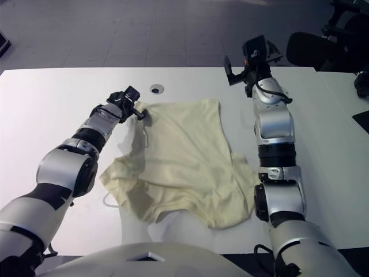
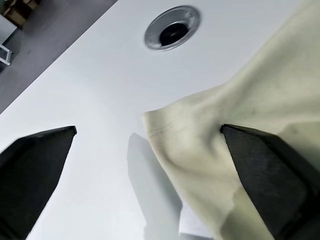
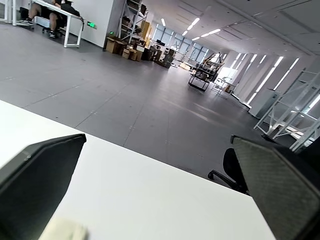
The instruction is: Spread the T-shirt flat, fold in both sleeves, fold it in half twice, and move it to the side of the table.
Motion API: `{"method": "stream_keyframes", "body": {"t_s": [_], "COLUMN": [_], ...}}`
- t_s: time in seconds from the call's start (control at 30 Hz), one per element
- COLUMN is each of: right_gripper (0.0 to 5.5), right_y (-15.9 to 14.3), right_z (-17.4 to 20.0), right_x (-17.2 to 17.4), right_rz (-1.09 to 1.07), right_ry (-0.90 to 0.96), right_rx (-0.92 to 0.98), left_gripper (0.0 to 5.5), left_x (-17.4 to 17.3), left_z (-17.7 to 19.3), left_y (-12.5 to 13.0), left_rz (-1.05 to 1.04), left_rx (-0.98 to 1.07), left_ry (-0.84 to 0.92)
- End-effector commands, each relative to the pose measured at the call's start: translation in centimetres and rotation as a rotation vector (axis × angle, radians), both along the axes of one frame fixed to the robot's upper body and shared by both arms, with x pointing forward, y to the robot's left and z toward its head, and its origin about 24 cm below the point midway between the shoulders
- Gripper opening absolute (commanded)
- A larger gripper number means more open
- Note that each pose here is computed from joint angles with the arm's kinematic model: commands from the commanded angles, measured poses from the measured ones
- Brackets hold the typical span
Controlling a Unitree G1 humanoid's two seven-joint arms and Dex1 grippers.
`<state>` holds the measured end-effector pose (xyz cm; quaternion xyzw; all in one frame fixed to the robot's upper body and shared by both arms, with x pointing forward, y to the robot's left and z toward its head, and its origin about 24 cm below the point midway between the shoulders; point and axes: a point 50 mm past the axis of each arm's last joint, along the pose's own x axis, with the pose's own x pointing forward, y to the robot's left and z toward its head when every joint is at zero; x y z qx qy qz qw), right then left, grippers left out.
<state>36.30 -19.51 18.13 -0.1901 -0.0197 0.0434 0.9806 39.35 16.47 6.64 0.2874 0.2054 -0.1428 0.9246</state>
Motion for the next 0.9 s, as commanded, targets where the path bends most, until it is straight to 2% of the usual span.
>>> {"method": "stream_keyframes", "body": {"t_s": [0.03,0.23,0.37,0.43,0.5,0.6,0.67,0.73,0.9], "right_gripper": [5.4,5.4,5.4,5.4,5.4,5.4,5.4,5.4,5.4], "right_y": [0.9,1.5,1.2,0.5,-0.3,-2.0,-2.6,-3.1,-3.3], "right_z": [-1.0,-0.9,-1.2,-1.7,-2.0,-2.9,-3.6,-4.1,-4.8], "right_x": [-0.5,-1.5,-3.6,-5.9,-8.6,-13.3,-15.7,-17.1,-19.2], "right_rz": [0.038,0.063,0.067,0.05,0.019,-0.061,-0.048,-0.025,0.138], "right_ry": [0.054,0.064,0.082,0.102,0.122,0.168,0.232,0.285,0.431], "right_rx": [0.006,0.011,0.048,0.094,0.165,0.238,0.187,0.138,-0.036], "left_gripper": [5.38,5.38,5.38,5.38,5.38,5.38,5.38,5.38,5.38], "left_x": [0.7,2.0,1.0,-2.4,-7.0,-13.1,-16.0,-17.5,-18.5], "left_z": [1.9,6.2,7.5,6.9,6.9,7.1,7.4,7.8,9.6], "left_y": [0.9,1.4,4.6,7.0,8.1,7.5,6.4,5.4,4.2], "left_rz": [0.019,0.013,-0.033,-0.024,0.001,0.009,-0.052,-0.147,-0.44], "left_rx": [-0.03,-0.158,-0.332,-0.376,-0.408,-0.454,-0.486,-0.49,-0.463], "left_ry": [-0.073,-0.222,-0.289,-0.281,-0.258,-0.178,-0.103,-0.049,0.041]}}
